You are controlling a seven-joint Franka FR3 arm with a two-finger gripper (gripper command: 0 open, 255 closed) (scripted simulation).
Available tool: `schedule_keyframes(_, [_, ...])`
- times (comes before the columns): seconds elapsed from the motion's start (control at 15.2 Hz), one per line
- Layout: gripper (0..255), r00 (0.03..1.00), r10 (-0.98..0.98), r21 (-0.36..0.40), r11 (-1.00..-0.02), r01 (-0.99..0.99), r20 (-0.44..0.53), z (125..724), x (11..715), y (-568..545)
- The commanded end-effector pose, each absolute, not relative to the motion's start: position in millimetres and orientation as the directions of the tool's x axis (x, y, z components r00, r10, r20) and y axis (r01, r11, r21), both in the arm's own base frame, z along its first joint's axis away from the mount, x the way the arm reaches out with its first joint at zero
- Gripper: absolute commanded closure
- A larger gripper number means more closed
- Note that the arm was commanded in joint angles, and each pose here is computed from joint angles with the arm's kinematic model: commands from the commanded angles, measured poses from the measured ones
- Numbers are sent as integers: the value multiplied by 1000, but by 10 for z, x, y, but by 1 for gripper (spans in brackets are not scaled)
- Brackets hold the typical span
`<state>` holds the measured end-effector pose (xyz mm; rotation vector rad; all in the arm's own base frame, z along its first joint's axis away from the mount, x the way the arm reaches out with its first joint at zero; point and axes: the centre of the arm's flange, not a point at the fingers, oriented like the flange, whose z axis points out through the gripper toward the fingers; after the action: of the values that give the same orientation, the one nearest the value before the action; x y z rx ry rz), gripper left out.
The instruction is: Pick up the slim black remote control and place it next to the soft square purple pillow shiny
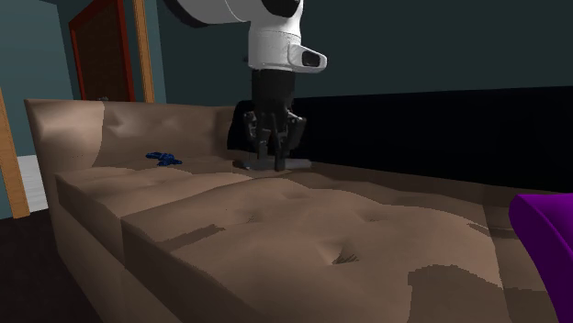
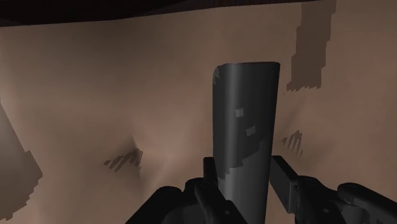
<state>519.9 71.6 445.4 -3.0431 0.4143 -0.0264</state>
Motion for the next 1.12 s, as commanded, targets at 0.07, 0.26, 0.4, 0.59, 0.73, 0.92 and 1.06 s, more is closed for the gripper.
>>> schedule_keyframes(0.07, [255,964,-268,-72,-961,-266,7,4623,5194,712])
schedule_keyframes(0.26, [255,964,-268,-72,-961,-266,7,4781,5194,712])
schedule_keyframes(0.4, [255,964,-268,-72,-961,-266,7,4887,5194,712])
schedule_keyframes(0.59, [255,964,-268,-72,-961,-266,7,5045,5194,712])
schedule_keyframes(0.73, [255,964,-268,-72,-961,-266,7,5151,5194,712])
schedule_keyframes(0.92, [255,964,-268,-72,-961,-266,7,5309,5194,712])
schedule_keyframes(1.06, [255,964,-268,-72,-961,-266,7,5415,5194,712])
